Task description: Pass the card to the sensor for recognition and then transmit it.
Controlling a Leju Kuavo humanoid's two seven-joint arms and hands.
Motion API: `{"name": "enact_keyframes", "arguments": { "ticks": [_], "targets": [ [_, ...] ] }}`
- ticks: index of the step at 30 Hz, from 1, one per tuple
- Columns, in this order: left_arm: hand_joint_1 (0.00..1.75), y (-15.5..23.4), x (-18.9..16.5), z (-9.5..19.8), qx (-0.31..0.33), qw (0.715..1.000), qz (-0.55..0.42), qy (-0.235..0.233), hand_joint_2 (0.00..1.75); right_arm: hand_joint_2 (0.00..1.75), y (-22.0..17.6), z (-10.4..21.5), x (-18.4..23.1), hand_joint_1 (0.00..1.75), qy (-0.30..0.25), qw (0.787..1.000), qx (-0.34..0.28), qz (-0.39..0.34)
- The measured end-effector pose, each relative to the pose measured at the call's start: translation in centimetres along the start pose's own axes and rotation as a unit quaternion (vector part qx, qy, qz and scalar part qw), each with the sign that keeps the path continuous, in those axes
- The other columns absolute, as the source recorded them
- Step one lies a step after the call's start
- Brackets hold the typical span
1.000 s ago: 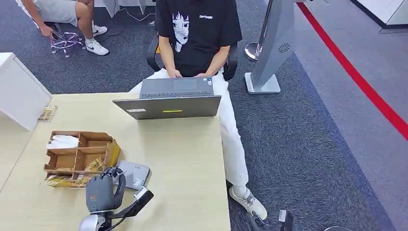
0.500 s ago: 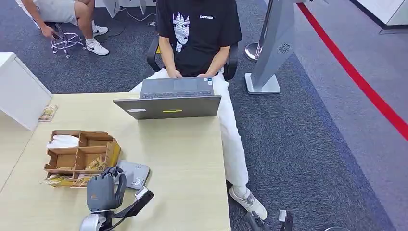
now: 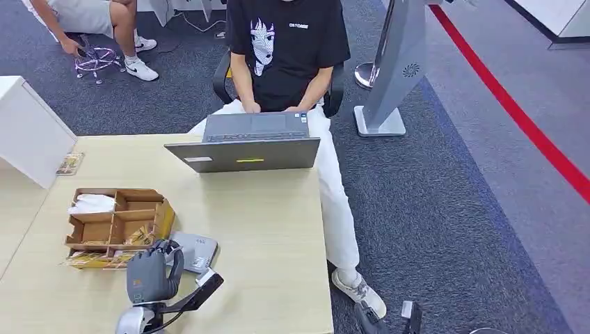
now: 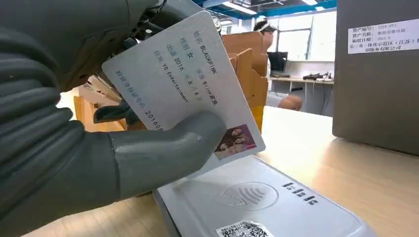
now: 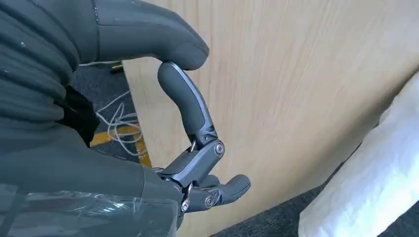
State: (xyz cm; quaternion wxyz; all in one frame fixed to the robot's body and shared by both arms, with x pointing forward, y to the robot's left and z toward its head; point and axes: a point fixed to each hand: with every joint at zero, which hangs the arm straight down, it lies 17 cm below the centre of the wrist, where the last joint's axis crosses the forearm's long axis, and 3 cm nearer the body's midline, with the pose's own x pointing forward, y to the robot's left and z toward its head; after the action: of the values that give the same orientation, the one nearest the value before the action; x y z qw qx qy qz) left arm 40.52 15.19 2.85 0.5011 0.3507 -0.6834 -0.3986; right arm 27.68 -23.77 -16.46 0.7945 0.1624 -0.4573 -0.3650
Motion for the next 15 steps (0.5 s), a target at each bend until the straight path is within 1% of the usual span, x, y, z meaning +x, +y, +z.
{"name": "enact_keyframes", "arguments": {
  "ticks": [4, 6, 7, 8, 11, 12, 13, 15],
  "targets": [
    [1.75, 0.2, 0.3, -0.1, 0.007, 1.000, 0.003, -0.003, 1.75, 1.75, 0.0, 0.0, 0.0, 0.00, 0.001, 1.000, 0.001, -0.004],
    [1.75, 0.9, 1.4, -0.2, 0.022, 0.999, -0.016, -0.037, 1.75, 1.75, 0.2, 0.0, -0.1, 0.00, 0.006, 1.000, 0.004, -0.006],
    [1.75, 1.6, 2.3, -0.3, 0.030, 0.997, -0.030, -0.060, 1.75, 1.75, 0.2, 0.0, -0.2, 0.00, 0.010, 1.000, 0.005, -0.006],
    [1.75, 3.1, 3.4, -1.0, 0.042, 0.995, -0.048, -0.077, 1.75, 1.75, 0.3, -0.1, -0.3, 0.00, 0.013, 1.000, 0.006, -0.005],
    [1.75, 8.6, 6.7, -4.3, 0.091, 0.987, -0.079, -0.105, 1.75, 1.75, 0.8, -0.5, -0.1, 0.00, 0.016, 1.000, 0.008, -0.004],
    [1.75, 10.2, 7.7, -5.0, 0.110, 0.984, -0.084, -0.116, 1.75, 1.75, 1.0, -0.7, 0.0, 0.00, 0.017, 1.000, 0.010, -0.004],
    [1.75, 11.0, 8.1, -5.2, 0.118, 0.982, -0.085, -0.119, 1.75, 1.75, 1.0, -0.7, 0.0, 0.00, 0.018, 1.000, 0.010, -0.004],
    [1.75, 11.0, 8.1, -5.2, 0.118, 0.982, -0.085, -0.119, 1.75, 1.75, 1.0, -0.7, 0.0, 0.00, 0.018, 1.000, 0.010, -0.004]
  ]
}}
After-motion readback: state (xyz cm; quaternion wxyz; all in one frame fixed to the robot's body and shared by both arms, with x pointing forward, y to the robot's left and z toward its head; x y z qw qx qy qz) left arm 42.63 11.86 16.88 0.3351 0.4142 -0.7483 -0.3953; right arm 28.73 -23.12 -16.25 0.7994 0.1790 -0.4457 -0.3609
